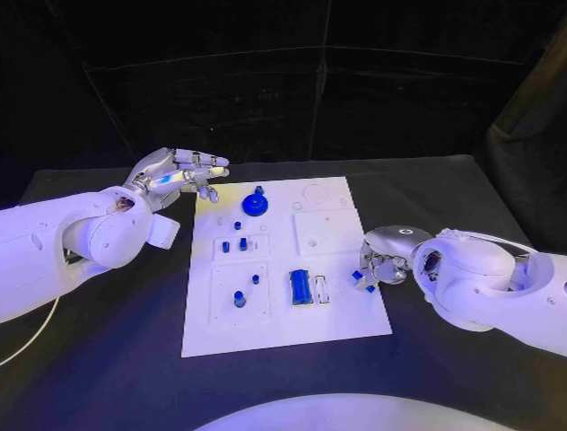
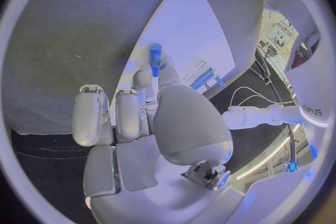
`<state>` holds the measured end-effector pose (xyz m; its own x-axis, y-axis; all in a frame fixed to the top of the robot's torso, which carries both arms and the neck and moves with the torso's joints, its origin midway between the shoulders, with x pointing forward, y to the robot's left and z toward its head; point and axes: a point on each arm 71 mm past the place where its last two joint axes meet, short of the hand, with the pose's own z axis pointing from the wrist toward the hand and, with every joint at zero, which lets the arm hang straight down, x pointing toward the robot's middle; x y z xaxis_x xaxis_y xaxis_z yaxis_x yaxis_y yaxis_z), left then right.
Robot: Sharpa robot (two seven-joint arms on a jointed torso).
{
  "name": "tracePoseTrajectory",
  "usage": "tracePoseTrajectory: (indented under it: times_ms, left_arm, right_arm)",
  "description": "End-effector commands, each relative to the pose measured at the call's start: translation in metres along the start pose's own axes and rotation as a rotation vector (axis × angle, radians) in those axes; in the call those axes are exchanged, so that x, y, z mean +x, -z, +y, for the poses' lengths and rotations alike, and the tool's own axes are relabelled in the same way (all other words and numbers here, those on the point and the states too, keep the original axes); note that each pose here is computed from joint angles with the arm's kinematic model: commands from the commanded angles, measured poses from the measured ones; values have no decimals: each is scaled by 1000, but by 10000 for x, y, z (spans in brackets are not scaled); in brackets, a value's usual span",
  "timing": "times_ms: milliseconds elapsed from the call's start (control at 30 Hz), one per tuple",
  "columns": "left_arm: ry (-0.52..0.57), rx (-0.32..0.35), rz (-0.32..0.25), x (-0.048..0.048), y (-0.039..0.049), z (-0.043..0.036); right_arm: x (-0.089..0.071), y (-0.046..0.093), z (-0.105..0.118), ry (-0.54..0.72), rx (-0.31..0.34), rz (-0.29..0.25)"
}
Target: Assemble the parts on the task board
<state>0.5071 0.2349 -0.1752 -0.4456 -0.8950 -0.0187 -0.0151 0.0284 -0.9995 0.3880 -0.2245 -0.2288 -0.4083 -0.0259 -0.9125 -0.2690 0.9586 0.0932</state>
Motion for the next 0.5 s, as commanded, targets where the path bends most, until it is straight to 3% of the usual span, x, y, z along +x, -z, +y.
tracePoseTrajectory:
  times_ms: [33, 300, 500]
  left_arm:
    - [6, 5, 10, 9, 0, -14]
    - [6, 5, 9, 4, 3, -14]
    - [7, 6, 11, 9, -1, -14]
  right_arm:
    - [102, -5, -9, 92, 12, 49]
    - [75, 20, 32, 20, 6, 14]
    - [52, 79, 52, -165, 2, -5]
